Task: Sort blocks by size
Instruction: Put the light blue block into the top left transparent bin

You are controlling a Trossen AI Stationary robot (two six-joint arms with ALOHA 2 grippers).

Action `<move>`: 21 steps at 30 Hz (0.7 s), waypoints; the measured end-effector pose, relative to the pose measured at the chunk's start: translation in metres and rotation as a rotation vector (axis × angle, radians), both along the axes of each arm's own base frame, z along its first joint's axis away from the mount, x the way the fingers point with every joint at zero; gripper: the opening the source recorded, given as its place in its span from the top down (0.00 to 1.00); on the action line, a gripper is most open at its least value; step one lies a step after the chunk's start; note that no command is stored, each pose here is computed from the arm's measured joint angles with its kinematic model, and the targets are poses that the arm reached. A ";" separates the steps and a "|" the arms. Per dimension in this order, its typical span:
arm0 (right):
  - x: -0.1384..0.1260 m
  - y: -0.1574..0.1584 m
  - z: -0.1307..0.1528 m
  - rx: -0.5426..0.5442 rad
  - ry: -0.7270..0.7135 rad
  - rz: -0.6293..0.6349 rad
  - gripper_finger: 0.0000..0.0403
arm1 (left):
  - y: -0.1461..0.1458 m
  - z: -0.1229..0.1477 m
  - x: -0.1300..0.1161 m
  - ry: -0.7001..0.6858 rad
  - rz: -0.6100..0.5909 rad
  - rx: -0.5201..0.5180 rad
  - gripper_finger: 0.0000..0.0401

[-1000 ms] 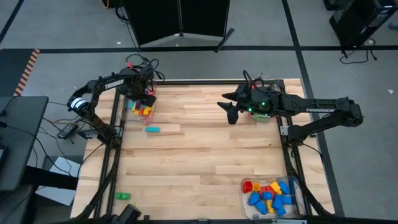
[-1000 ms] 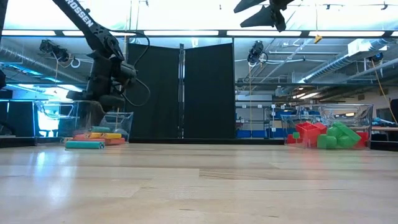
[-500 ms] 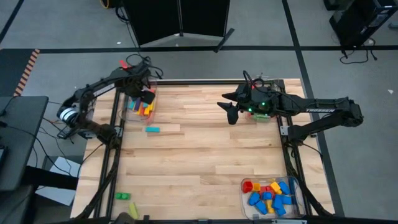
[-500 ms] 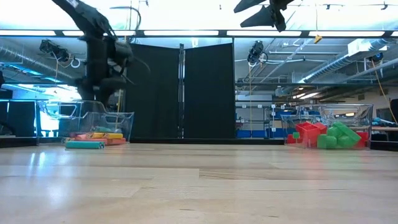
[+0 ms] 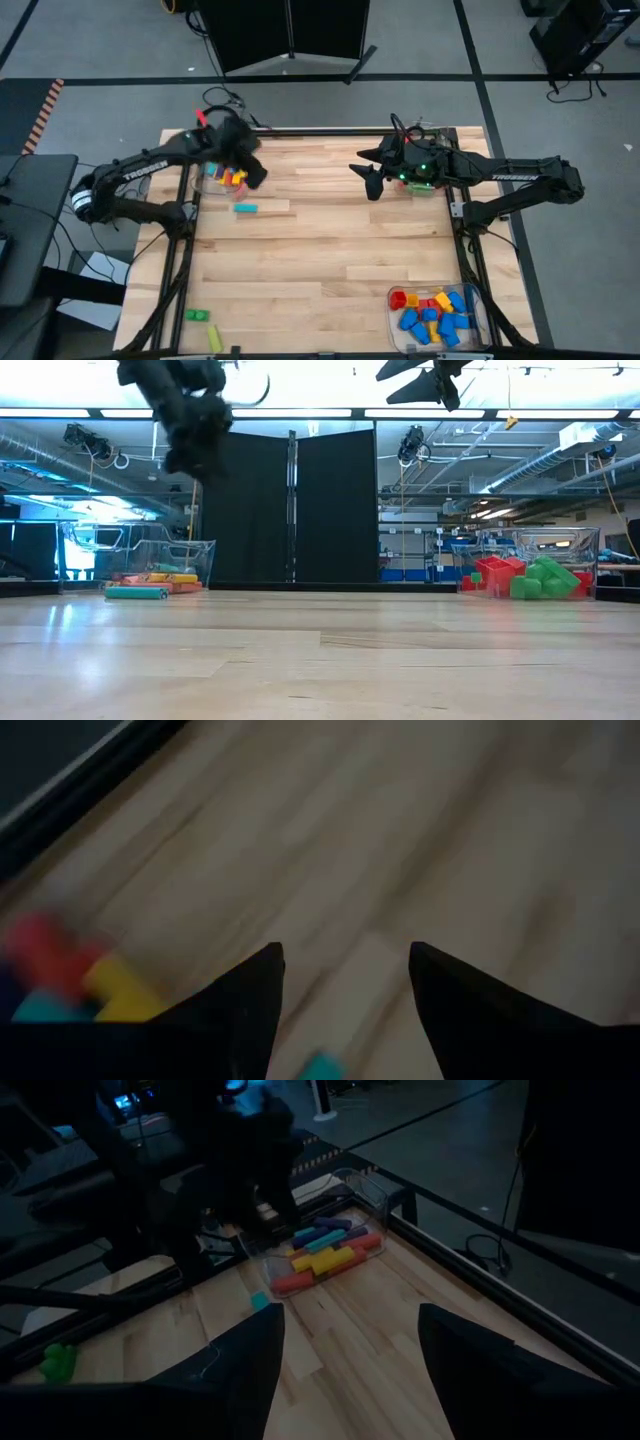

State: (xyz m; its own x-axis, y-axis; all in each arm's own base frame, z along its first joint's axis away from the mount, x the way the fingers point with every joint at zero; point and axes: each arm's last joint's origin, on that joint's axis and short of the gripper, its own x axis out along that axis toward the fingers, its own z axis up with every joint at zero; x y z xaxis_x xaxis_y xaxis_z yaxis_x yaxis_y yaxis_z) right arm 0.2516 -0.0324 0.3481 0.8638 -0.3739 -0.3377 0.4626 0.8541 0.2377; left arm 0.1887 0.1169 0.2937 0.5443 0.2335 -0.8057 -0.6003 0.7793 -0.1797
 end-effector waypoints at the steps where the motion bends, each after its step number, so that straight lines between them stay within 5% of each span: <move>1: 0.000 0.000 0.000 -0.001 0.000 0.000 0.40 | -0.006 0.000 0.007 -0.014 -0.057 0.023 0.44; 7: 0.000 0.000 0.000 -0.001 0.001 0.000 0.41 | -0.042 -0.017 0.051 0.096 -0.316 0.102 0.44; 21: 0.000 0.000 0.000 0.001 -0.001 0.000 0.41 | -0.037 -0.086 0.133 0.921 -0.610 -0.177 0.45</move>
